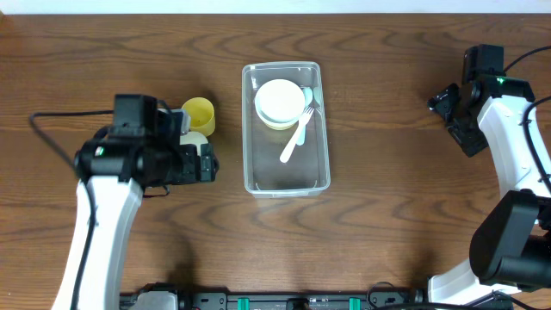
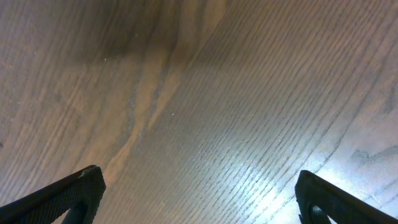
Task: Pack container
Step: 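Move the left gripper to the white cup and grasp its rim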
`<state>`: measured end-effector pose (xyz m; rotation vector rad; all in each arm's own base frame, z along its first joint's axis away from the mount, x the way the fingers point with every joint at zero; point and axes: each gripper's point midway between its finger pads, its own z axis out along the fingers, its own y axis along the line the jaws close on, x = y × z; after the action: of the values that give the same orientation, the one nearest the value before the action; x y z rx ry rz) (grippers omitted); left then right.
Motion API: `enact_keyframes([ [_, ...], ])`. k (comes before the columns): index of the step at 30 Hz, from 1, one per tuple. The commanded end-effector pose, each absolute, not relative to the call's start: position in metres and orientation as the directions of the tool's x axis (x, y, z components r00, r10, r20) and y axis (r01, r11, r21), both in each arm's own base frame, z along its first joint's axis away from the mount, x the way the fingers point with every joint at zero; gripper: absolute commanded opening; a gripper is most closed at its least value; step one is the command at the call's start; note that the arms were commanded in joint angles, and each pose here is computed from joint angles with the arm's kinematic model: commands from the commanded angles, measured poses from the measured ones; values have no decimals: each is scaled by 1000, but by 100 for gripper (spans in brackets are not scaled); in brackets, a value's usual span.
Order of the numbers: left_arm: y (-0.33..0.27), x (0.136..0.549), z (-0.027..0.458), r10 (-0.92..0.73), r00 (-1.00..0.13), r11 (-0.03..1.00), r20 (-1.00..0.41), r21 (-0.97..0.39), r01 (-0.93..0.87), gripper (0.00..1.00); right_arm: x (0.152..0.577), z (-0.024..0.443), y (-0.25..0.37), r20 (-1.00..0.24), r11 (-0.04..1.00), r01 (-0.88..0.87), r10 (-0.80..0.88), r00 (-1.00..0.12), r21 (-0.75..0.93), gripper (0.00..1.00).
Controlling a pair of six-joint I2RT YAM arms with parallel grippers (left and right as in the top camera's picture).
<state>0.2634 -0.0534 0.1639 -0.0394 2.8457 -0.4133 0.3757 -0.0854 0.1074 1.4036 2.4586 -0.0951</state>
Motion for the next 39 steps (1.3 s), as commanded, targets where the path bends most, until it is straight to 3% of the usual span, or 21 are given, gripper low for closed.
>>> enact_keyframes([
  [1,-57,269,151,-57,-979,952,-197,-305,6,98,375,108,-87,-300,501,860,838,-455,96,99],
  [6,-66,279,138,-15,-984,936,-176,-349,48,98,375,108,-87,-300,501,860,838,-455,96,99],
  [17,-68,313,149,7,-945,932,-327,-340,125,98,375,108,-87,-300,501,860,838,-455,96,99],
  [27,-68,313,148,2,-947,933,-322,-339,117,98,375,108,-87,-300,501,860,838,-455,96,99],
  [39,-52,321,142,43,-935,977,-352,-180,113,98,375,108,-87,-300,501,860,838,-455,96,99],
])
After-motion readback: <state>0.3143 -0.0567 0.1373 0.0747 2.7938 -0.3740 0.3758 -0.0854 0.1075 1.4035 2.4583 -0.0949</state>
